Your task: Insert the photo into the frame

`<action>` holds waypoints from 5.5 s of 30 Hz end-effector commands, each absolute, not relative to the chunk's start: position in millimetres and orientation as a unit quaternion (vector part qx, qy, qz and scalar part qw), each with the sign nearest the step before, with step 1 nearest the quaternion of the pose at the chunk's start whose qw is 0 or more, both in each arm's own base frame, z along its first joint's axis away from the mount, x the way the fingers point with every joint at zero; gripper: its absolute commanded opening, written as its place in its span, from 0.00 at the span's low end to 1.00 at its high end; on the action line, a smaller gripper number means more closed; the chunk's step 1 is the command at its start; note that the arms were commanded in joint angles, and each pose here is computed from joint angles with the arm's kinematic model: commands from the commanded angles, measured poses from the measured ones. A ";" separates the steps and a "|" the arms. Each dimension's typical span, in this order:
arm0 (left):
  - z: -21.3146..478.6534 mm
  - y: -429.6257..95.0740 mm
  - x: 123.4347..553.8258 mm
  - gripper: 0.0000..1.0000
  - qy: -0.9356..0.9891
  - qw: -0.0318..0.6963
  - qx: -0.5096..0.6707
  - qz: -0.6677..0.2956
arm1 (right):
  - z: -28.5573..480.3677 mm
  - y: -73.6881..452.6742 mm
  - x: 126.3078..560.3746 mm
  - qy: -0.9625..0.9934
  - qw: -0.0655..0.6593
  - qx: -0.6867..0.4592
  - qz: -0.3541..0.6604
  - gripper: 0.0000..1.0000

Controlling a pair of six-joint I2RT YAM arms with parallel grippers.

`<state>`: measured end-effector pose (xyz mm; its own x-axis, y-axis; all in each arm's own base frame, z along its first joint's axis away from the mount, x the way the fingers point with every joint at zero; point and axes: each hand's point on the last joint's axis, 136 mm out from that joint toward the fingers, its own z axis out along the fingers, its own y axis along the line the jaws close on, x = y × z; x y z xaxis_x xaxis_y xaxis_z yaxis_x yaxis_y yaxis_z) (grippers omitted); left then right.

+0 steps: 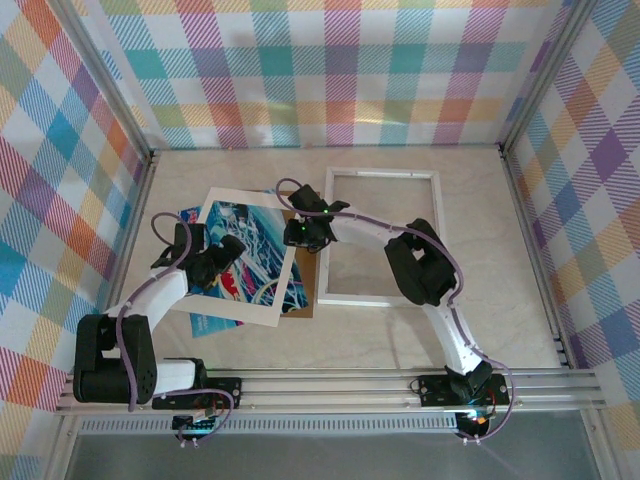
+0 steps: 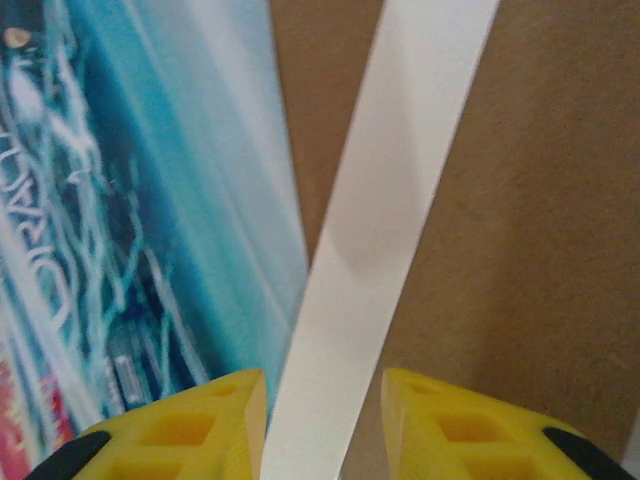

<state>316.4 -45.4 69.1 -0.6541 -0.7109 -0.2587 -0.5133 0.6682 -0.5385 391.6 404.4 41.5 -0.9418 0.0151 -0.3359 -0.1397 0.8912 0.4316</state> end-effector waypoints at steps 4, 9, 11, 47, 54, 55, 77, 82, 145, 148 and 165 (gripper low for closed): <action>56.6 -55.8 289.0 1.00 0.907 0.190 -0.319 -0.198 | 44.2 392.4 424.8 0.958 0.218 -0.022 0.185 0.36; 72.9 -55.9 325.1 1.00 0.886 0.248 -0.324 -0.221 | 46.9 382.4 462.6 0.955 0.239 -0.010 0.176 0.37; 82.9 -54.6 349.8 1.00 0.877 0.275 -0.323 -0.225 | 50.5 381.4 478.3 0.952 0.250 -0.010 0.177 0.37; 65.8 -112.6 266.4 1.00 0.948 0.143 -0.205 -0.195 | 96.3 391.6 506.9 0.933 0.225 -0.087 0.266 0.41; 50.1 -110.1 262.3 1.00 0.946 0.141 -0.218 -0.194 | 108.1 376.0 411.2 0.947 0.164 -0.099 0.259 0.43; 48.3 -109.5 261.9 1.00 0.947 0.138 -0.219 -0.191 | 108.0 372.6 397.1 0.949 0.154 -0.098 0.257 0.43; 15.0 -101.9 238.3 1.00 0.948 0.124 -0.229 -0.183 | 46.9 417.5 360.6 0.960 0.128 -0.052 0.245 0.34; 12.2 -102.8 237.8 1.00 0.950 0.118 -0.224 -0.182 | 34.4 423.0 370.9 0.961 0.132 -0.052 0.236 0.34; 50.3 -92.1 258.4 1.00 0.935 0.163 -0.241 -0.203 | 64.9 414.6 324.4 0.942 0.076 -0.027 0.325 0.38; 40.6 -90.4 248.6 1.00 0.937 0.145 -0.246 -0.200 | 60.4 423.3 320.2 0.942 0.067 -0.030 0.329 0.36; 12.0 -95.1 242.5 1.00 0.931 0.131 -0.261 -0.218 | 20.8 426.4 323.3 0.969 0.061 -0.029 0.239 0.37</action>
<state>263.4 -96.0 38.3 -0.8149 -0.5361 -0.2202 -0.3772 0.7790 -0.5008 325.7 436.5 34.9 -0.9905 -0.0172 -0.1362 -0.0885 0.8384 0.5379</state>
